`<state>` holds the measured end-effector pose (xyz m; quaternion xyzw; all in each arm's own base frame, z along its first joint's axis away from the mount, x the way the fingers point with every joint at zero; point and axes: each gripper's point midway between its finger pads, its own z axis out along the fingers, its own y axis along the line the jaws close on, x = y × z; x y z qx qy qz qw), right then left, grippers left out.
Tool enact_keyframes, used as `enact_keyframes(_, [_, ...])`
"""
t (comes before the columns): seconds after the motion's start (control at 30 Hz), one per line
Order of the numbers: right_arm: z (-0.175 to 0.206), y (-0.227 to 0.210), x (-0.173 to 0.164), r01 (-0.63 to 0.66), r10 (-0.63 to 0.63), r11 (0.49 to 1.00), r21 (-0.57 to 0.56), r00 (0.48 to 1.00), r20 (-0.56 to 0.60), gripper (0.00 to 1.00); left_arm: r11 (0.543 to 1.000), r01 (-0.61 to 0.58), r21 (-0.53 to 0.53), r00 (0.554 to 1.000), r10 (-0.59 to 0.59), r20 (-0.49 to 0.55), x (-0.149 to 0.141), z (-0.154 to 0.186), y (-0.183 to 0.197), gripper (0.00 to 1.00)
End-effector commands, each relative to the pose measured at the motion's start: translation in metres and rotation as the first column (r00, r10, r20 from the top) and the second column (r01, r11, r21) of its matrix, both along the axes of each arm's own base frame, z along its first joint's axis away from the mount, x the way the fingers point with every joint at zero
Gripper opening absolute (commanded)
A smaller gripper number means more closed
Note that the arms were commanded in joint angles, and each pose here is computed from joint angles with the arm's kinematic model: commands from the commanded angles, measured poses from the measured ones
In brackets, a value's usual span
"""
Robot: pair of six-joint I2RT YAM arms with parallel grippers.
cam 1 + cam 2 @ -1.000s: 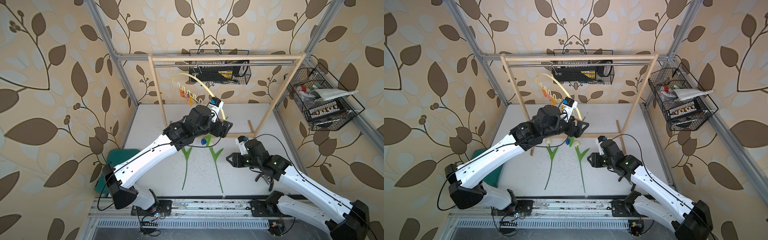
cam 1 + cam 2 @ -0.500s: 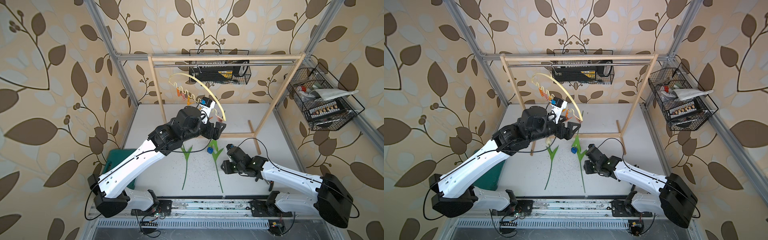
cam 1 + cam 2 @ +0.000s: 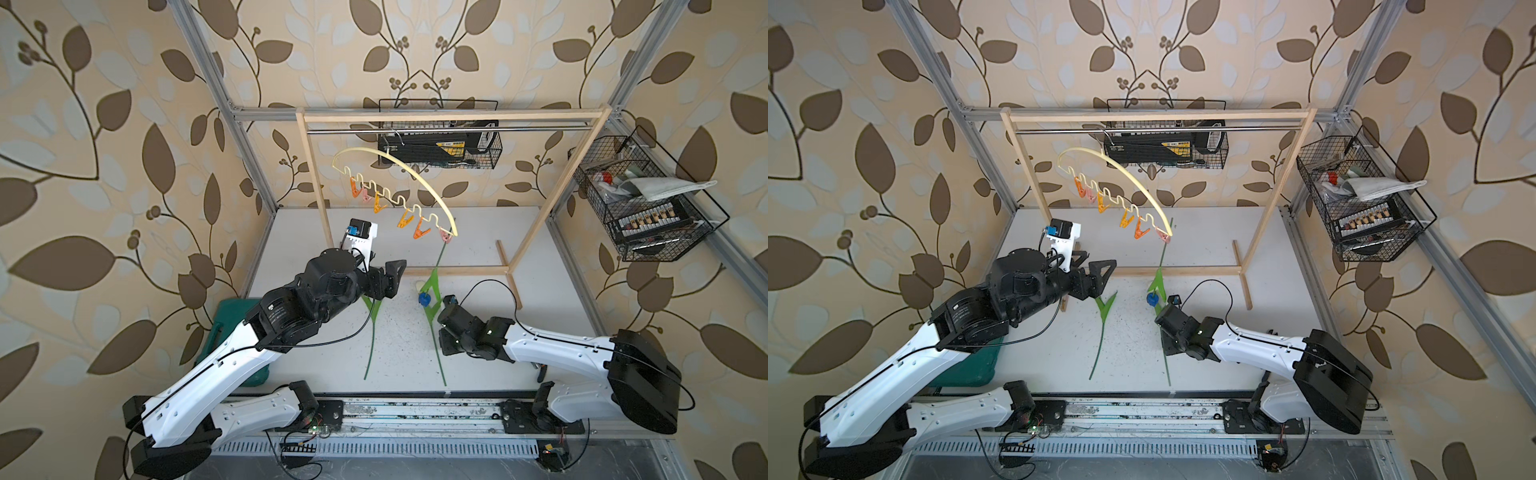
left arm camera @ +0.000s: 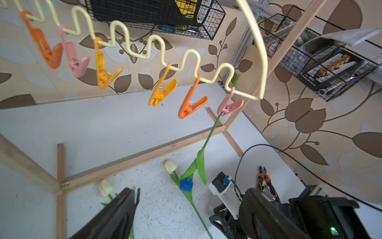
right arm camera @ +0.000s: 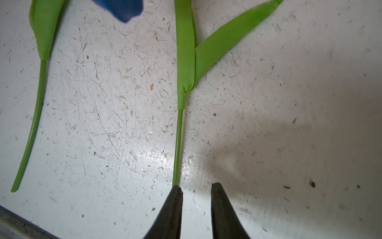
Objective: Dry the flowers on a clothes hanger
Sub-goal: Pick up the flower at the center of the board.
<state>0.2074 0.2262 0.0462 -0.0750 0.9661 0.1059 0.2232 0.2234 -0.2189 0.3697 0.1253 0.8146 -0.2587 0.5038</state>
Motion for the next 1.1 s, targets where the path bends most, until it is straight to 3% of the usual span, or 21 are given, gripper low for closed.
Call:
enact_keyframes(0.0, [0.007,0.010,0.008,0.016,-0.016,1.000,-0.004,0.999,0.036,0.27,0.992,-0.124,-0.002,0.991,0.124,-0.058,0.012,-0.027,0.012,0.84])
enact_keyframes(0.2, [-0.001,0.016,0.006,0.014,-0.013,1.000,-0.020,1.000,0.027,0.26,0.986,-0.159,-0.047,0.978,0.151,-0.142,0.010,-0.070,0.012,0.82])
enact_keyframes(0.53, [-0.017,0.024,0.002,0.024,-0.023,0.999,-0.047,0.999,0.024,0.22,0.983,-0.174,-0.064,0.971,0.160,-0.180,0.009,-0.085,0.011,0.80])
enact_keyframes(0.73, [-0.029,0.021,0.001,0.051,-0.048,0.992,-0.119,0.999,0.023,0.21,0.985,-0.165,-0.047,0.968,0.152,-0.201,0.009,-0.090,0.007,0.80])
enact_keyframes(0.9, [-0.024,0.005,0.000,0.102,-0.097,0.986,-0.134,0.994,0.046,0.05,0.985,-0.166,-0.050,0.969,0.153,-0.196,0.007,-0.086,0.010,0.79])
enact_keyframes(1.07, [-0.019,-0.012,-0.002,0.138,-0.132,0.981,-0.133,0.990,0.055,0.00,0.984,-0.169,-0.061,0.970,0.154,-0.189,0.006,-0.084,0.013,0.79])
